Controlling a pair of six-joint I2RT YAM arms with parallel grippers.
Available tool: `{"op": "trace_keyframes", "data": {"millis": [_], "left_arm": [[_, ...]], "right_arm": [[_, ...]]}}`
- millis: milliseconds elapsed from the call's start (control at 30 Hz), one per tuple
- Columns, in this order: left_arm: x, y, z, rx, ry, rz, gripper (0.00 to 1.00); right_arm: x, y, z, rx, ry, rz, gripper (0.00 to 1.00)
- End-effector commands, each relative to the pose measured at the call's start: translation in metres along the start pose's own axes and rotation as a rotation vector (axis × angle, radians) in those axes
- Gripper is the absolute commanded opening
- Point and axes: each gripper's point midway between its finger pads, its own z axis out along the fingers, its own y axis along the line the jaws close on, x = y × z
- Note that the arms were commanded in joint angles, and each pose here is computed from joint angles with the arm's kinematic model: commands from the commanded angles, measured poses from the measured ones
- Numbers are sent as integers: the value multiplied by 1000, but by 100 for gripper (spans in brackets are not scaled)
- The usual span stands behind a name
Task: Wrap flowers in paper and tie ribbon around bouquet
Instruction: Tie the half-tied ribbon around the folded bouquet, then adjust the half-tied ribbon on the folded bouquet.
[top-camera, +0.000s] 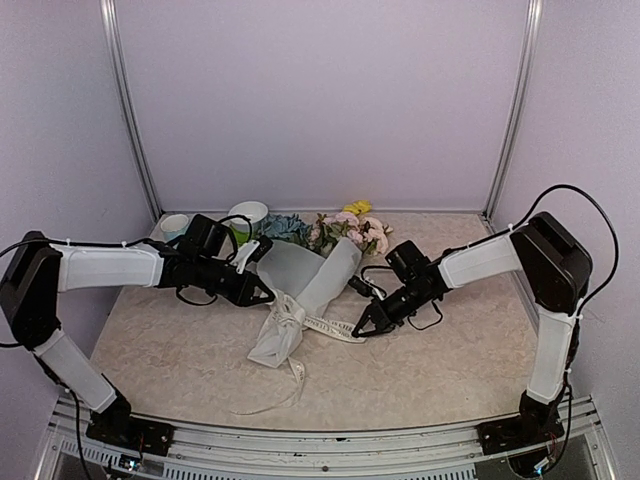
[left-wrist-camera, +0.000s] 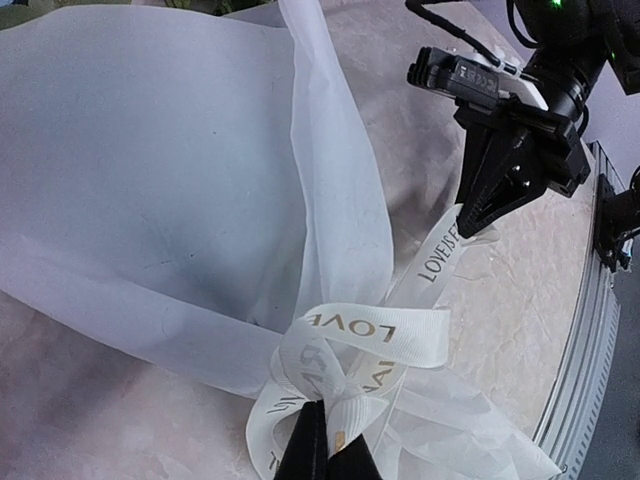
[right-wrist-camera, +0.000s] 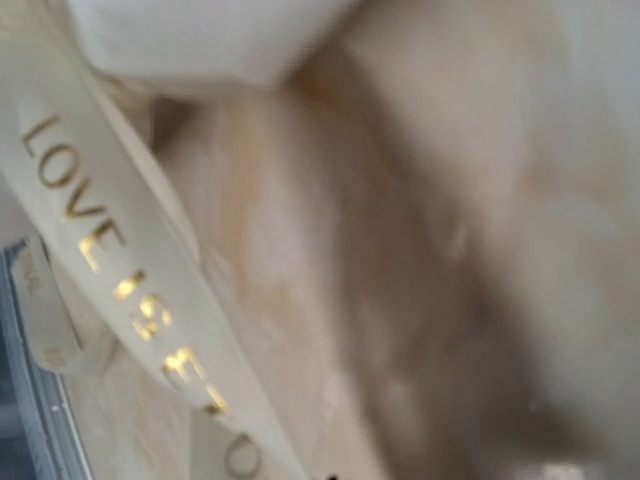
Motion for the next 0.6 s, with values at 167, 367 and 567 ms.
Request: {"op": "trace_keyframes", "data": {"millis": [167,367,567], "left_arm": [[5,-4,24,39,7,49,0],[16,-44,54,161,27,75,0],[-8,-58,52,144,7,144,0]], "right_arm": [[12,-6,-1,37,30,2,0],[-12,2,-18,63,-23,-37,16],[-34,6,-44,129,-78,-81,32]]}}
